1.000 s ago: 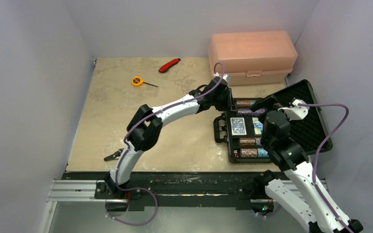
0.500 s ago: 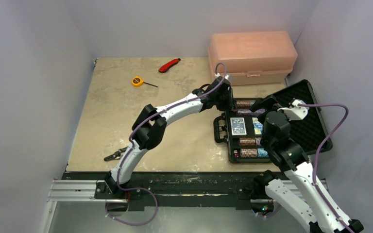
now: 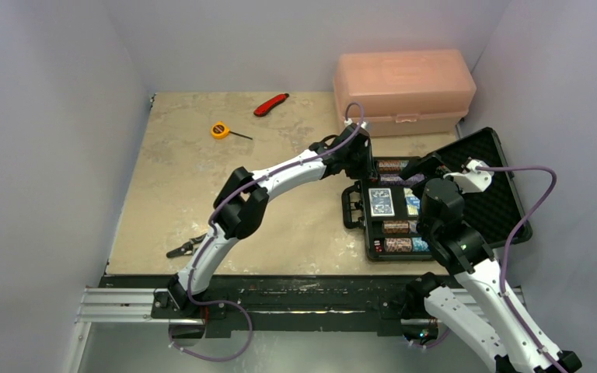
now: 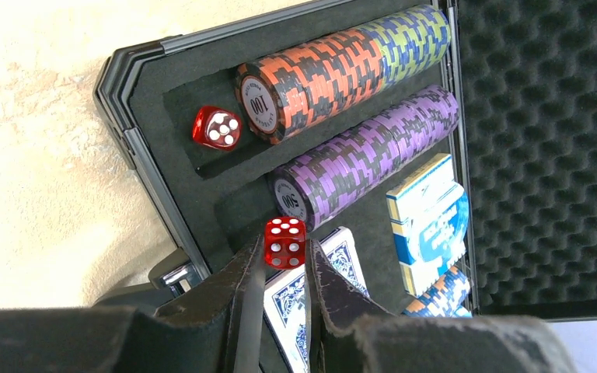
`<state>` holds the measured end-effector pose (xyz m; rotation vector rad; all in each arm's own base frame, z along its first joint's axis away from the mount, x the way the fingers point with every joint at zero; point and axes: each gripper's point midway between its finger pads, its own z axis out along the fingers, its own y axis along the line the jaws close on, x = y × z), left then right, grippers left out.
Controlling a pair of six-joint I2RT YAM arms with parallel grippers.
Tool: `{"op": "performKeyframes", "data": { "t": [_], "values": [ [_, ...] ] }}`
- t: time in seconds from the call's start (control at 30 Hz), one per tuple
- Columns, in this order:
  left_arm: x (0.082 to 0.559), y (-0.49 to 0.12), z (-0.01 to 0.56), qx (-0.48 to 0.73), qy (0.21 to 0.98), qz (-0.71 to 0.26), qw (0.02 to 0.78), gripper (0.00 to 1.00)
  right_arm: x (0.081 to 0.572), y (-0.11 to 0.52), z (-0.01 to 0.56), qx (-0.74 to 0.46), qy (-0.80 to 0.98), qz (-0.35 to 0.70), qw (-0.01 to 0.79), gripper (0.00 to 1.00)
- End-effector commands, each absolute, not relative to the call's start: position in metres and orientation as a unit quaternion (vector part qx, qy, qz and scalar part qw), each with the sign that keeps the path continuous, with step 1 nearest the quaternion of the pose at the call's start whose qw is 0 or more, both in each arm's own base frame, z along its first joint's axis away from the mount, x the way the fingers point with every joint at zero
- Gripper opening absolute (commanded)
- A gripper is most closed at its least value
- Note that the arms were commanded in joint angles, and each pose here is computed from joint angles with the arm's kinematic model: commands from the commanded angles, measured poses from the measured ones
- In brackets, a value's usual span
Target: Pack up texas hold em set
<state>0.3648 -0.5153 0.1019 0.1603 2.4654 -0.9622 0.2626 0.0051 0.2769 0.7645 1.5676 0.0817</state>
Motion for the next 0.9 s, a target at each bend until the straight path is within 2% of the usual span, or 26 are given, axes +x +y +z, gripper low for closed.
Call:
{"op": "performKeyframes", "data": {
  "t": [0.0,0.4,0.53,0.87],
  "values": [
    [0.374,-0.522,0.116,0.066,0.892,-0.358,0.267,0.17,0.262,0.003,0.283,0.349,0.672,0.043,0.652,0.99],
    [0.374,-0.52,0.118,0.072,0.892,-0.354,0.272,0.59,0.262,0.004,0.283,0.348,0.671,0.044,0.653,0.99],
    [0.372,-0.517,0.13,0.079,0.888,-0.356,0.28,0.63,0.262,0.003,0.283,0.348,0.671,0.045,0.653,0.99],
    [0.362,-0.466,0.159,0.112,0.891,-0.293,0.329,0.63,0.262,0.005,0.283,0.345,0.672,0.047,0.654,0.99]
  ]
}}
